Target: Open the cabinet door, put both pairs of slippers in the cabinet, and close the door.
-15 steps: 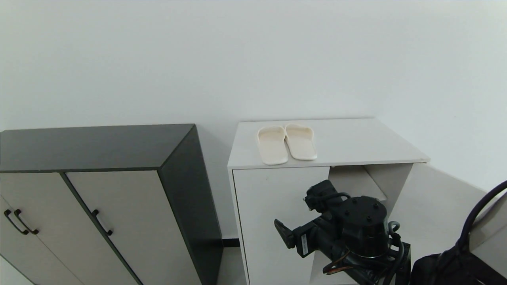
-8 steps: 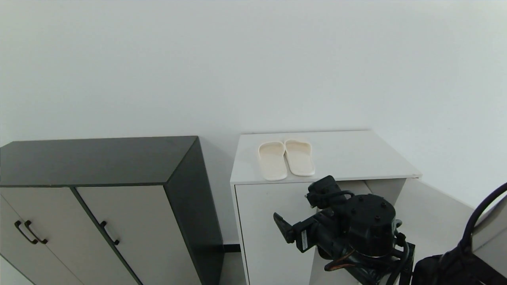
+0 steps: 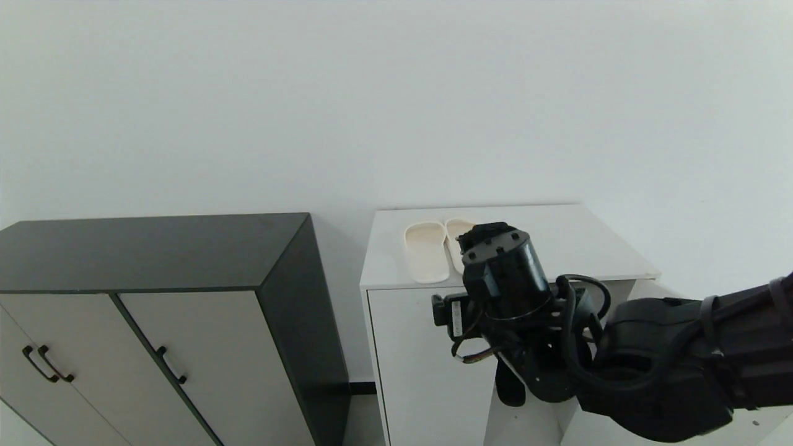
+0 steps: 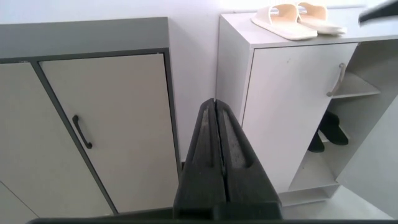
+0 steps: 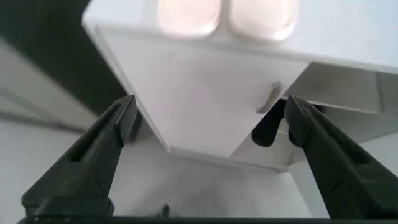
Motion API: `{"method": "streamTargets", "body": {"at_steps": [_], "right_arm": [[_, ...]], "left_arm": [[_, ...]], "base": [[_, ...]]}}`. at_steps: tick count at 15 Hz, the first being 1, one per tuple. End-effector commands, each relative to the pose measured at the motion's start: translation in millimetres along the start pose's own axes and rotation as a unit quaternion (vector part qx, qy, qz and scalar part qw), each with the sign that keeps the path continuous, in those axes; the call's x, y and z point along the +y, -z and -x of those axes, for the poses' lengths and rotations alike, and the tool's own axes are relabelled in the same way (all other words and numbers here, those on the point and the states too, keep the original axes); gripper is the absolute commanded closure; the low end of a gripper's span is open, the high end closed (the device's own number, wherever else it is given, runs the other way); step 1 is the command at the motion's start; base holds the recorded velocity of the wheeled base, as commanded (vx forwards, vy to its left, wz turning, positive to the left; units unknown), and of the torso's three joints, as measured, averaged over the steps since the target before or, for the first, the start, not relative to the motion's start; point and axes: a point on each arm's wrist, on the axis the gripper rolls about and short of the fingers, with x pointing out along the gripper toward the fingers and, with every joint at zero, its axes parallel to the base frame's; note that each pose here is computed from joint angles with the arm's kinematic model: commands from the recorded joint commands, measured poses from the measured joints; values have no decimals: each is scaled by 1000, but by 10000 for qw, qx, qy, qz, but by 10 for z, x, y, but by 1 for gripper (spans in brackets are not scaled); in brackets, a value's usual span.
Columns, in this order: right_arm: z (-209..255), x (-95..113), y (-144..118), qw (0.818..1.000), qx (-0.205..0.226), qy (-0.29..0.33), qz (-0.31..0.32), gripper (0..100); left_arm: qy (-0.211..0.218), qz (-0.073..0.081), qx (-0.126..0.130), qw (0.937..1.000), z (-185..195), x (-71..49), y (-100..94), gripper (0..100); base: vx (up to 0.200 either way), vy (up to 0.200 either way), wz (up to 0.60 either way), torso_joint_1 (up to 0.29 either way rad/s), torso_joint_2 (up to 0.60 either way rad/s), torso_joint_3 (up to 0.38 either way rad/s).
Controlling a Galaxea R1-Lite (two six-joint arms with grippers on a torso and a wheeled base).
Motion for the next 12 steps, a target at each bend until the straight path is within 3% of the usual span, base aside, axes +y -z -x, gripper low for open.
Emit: {"method": "streamTargets", "body": {"at_steps": [1,10,12], "right_arm": [[-77,115,-67,9996,-92,162,-209,0],[-667,56,92,9988,-255,365,-184,0],[-738,64,136,9992,-256,257,-147,0]], "left_arm": [[0,-3,6,10000,-1,0,0,100],[0,-11,6,10000,-1,0,0,100],[0,-3,6,10000,-1,0,0,100]], "base": [[200,0,0,7,2,7],[200,0,0,4,-1,1],[0,0,0,0,0,0]]}}
